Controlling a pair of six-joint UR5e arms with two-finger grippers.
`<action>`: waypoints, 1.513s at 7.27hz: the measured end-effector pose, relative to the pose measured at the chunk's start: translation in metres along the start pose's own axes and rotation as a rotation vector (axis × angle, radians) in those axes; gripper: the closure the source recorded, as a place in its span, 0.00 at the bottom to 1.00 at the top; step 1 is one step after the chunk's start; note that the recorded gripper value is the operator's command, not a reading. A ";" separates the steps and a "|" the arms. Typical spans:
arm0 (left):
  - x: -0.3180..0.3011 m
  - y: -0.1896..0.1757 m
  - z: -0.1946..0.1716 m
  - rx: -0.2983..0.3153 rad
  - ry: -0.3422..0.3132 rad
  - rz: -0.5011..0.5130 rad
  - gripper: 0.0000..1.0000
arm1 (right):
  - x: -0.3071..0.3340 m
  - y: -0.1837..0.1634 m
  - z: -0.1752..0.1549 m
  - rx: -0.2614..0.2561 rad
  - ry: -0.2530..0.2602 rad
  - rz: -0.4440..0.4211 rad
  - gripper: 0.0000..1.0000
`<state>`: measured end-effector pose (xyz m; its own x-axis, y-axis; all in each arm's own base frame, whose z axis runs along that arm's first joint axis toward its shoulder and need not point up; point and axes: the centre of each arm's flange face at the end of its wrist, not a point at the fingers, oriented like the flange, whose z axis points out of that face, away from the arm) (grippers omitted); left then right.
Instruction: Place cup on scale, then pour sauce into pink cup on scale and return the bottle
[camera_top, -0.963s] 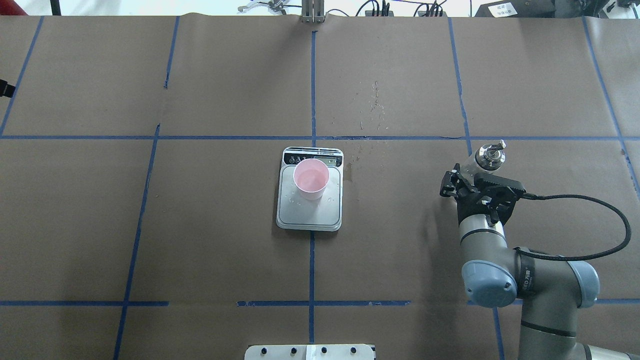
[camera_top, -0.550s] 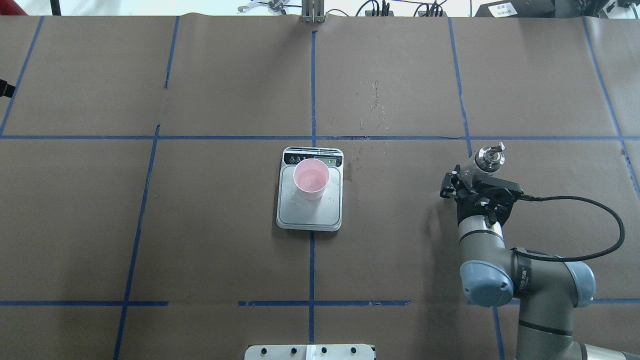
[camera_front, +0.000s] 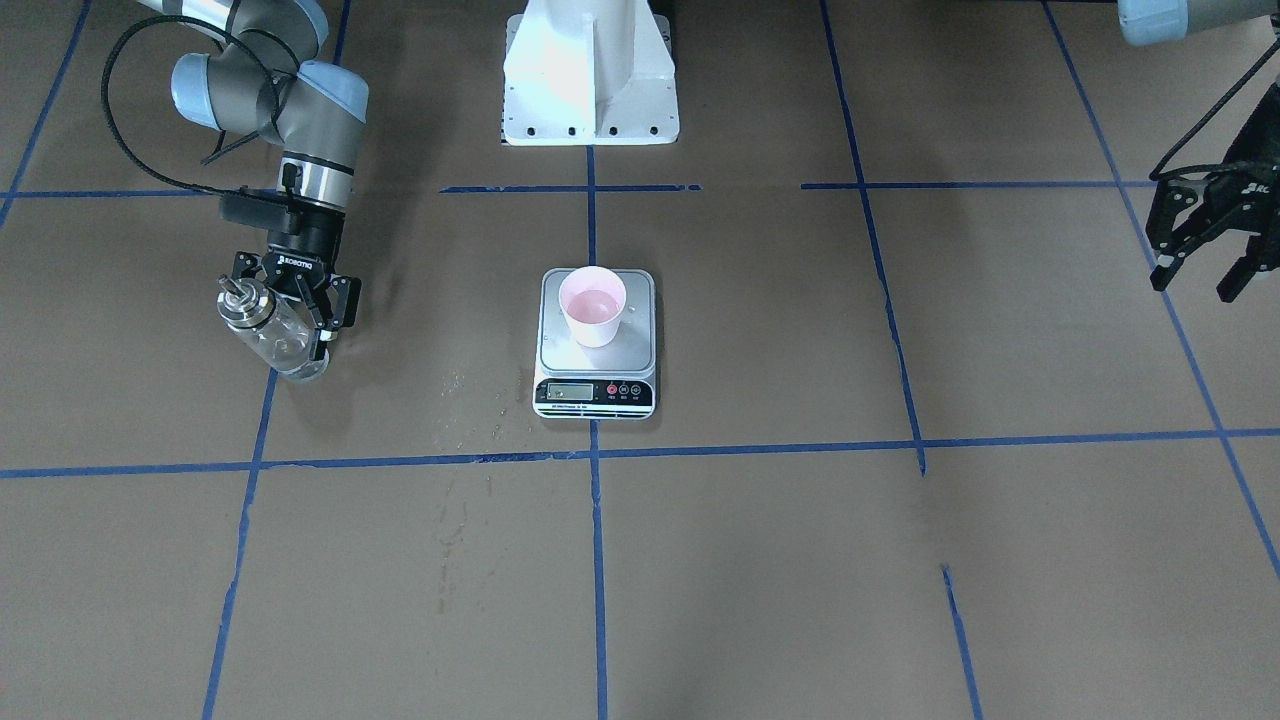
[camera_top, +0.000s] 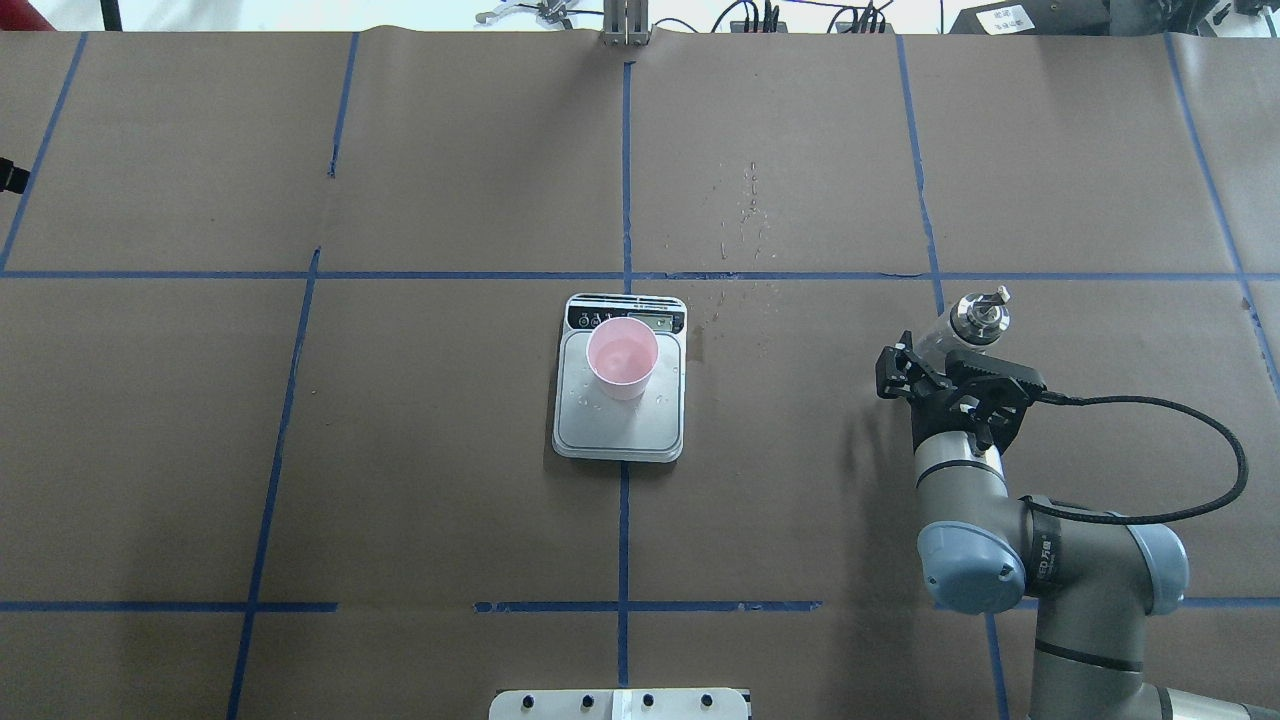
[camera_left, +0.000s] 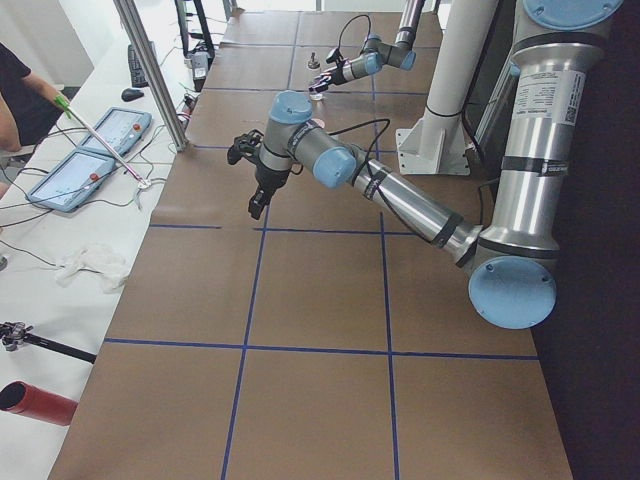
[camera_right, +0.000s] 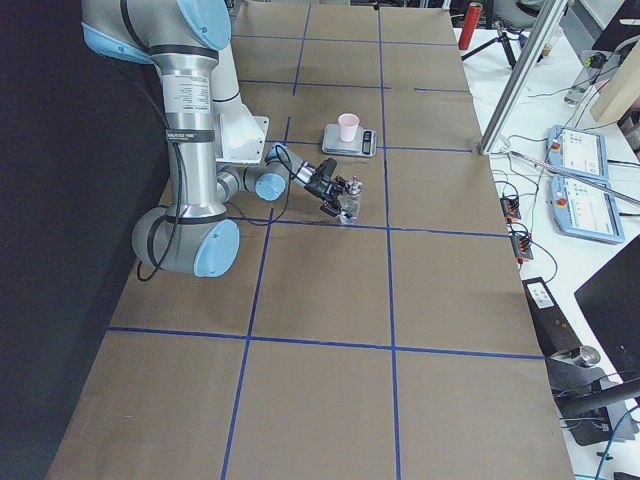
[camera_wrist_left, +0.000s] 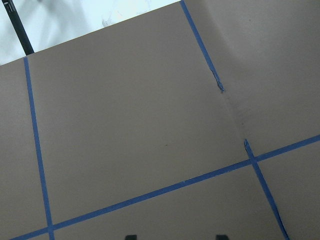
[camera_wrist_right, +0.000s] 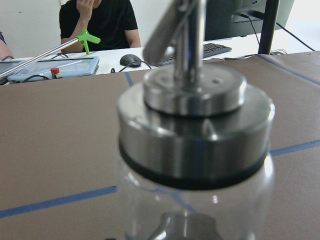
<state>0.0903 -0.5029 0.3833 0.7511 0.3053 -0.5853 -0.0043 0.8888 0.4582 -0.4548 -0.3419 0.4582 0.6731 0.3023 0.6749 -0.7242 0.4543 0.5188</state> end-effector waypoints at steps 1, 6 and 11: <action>0.000 0.000 0.000 0.000 0.000 0.000 0.39 | -0.002 0.000 -0.002 0.000 -0.004 0.004 0.00; 0.001 0.000 -0.001 -0.001 0.000 -0.001 0.38 | 0.003 0.012 -0.039 -0.008 -0.064 -0.021 0.00; 0.001 0.001 -0.003 -0.005 -0.001 -0.002 0.38 | 0.071 0.011 -0.126 -0.172 -0.144 -0.107 0.00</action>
<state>0.0894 -0.5006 0.3809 0.7518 0.3034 -0.5855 -0.0064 0.8912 0.4536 -0.3956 -0.2095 0.4457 0.7073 0.1284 0.6951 -0.6057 0.6171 0.5024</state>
